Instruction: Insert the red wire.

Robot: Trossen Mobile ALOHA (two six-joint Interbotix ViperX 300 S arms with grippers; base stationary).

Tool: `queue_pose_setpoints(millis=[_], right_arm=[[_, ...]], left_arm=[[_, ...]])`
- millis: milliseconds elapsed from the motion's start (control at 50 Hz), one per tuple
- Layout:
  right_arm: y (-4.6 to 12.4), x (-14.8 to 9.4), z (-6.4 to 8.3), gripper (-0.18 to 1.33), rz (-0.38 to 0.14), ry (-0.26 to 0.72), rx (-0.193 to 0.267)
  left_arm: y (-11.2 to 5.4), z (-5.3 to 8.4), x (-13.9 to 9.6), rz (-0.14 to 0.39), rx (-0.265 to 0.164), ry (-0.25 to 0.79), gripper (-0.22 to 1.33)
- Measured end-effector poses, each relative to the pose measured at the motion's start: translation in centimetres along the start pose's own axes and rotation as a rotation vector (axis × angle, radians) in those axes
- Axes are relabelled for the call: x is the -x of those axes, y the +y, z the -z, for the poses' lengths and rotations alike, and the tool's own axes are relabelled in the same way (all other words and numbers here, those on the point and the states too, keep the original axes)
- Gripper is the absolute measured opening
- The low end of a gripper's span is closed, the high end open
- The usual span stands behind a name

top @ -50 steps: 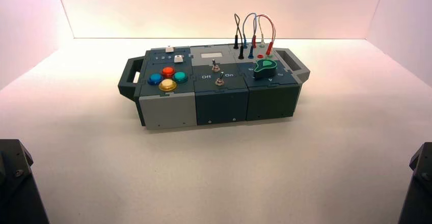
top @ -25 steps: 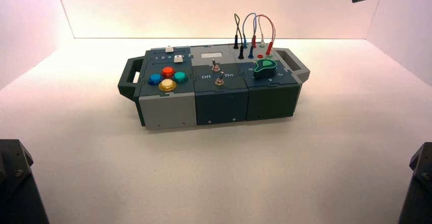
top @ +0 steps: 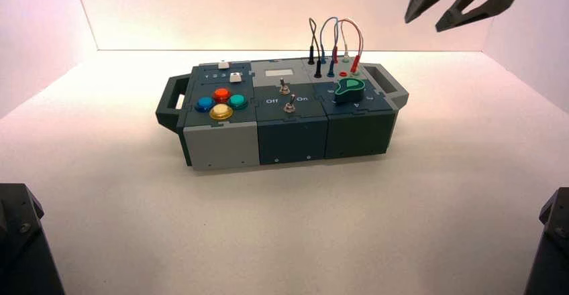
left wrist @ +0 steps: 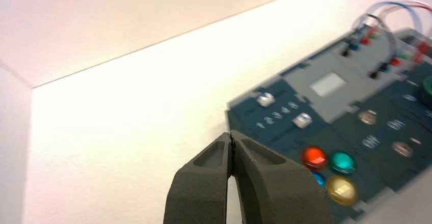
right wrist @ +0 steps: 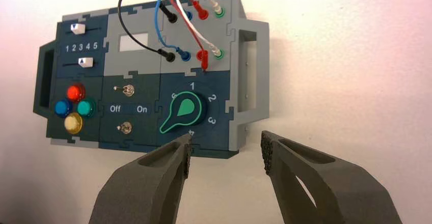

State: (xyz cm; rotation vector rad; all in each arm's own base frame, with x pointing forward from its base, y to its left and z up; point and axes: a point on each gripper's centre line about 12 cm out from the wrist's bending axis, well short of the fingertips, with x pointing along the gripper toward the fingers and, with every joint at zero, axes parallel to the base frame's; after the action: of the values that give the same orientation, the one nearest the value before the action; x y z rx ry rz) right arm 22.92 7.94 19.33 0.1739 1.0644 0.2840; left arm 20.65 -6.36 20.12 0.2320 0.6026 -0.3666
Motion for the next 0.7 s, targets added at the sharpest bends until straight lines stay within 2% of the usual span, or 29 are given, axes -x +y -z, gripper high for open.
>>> queue_pose_setpoints(millis=[200, 460, 700], right_arm=[[0.6, -1.4, -0.7, 1.23, -0.004, 0.045, 0.021], [0.7, -3.4, -1.6, 1.22, 0.003, 0.101, 0.024], [2.2, -5.6, -2.7, 1.18, -0.011, 0.147, 0.065]], left_arm=[[-1.8, 0.4, 0.3, 0.091, -0.027, 0.069, -0.16], [-3.3, 1.0, 0.5, 0.163, -0.049, 0.119, -0.15], [-4.5, 0.0, 0.8, 0.216, -0.056, 0.107, -0.15]])
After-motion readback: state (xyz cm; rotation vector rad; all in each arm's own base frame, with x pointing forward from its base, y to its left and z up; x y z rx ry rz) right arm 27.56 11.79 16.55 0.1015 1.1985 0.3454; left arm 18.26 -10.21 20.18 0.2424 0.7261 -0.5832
